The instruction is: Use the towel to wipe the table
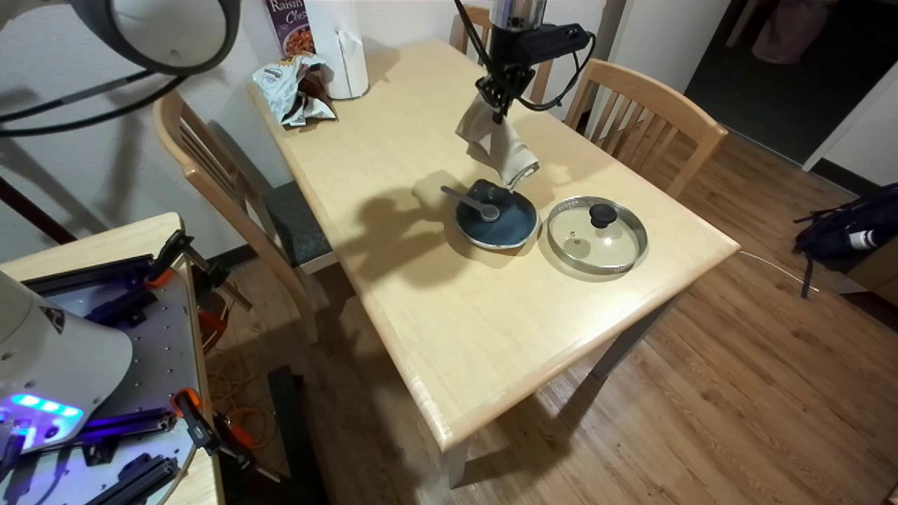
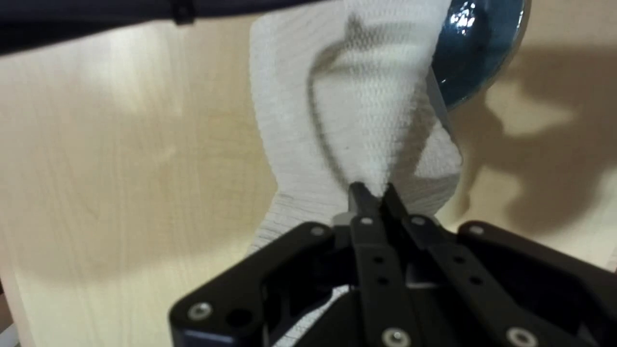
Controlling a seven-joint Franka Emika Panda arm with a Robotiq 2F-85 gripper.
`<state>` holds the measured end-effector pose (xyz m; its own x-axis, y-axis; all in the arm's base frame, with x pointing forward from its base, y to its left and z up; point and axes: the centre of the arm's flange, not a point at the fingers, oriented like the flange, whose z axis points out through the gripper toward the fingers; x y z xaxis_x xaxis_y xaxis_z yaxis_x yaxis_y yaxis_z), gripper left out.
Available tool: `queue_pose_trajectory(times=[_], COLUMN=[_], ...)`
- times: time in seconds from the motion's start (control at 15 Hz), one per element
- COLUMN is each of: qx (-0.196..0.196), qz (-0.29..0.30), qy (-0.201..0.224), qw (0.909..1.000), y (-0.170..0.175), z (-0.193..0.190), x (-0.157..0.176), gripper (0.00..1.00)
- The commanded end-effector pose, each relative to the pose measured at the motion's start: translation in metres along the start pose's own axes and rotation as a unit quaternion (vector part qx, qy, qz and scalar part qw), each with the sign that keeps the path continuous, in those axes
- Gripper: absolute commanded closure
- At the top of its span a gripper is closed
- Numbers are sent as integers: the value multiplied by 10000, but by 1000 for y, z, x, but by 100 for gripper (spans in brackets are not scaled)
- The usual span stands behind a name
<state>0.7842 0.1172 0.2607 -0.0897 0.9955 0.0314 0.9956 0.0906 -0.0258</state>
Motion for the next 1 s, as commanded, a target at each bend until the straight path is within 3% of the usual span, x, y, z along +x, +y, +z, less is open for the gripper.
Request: queue_pose_trajectory(times=[0.0,0.4,0.67,0.93], qx=[98,564,803,857], qz=[-341,-1134,-1520,-1919], qy=[177,228,99,-185], qw=[9992,9917,9851,9775], y=[10,12,14,17], z=[14,85,84,49], x=[27,72,105,144], gripper=[98,98,98,98])
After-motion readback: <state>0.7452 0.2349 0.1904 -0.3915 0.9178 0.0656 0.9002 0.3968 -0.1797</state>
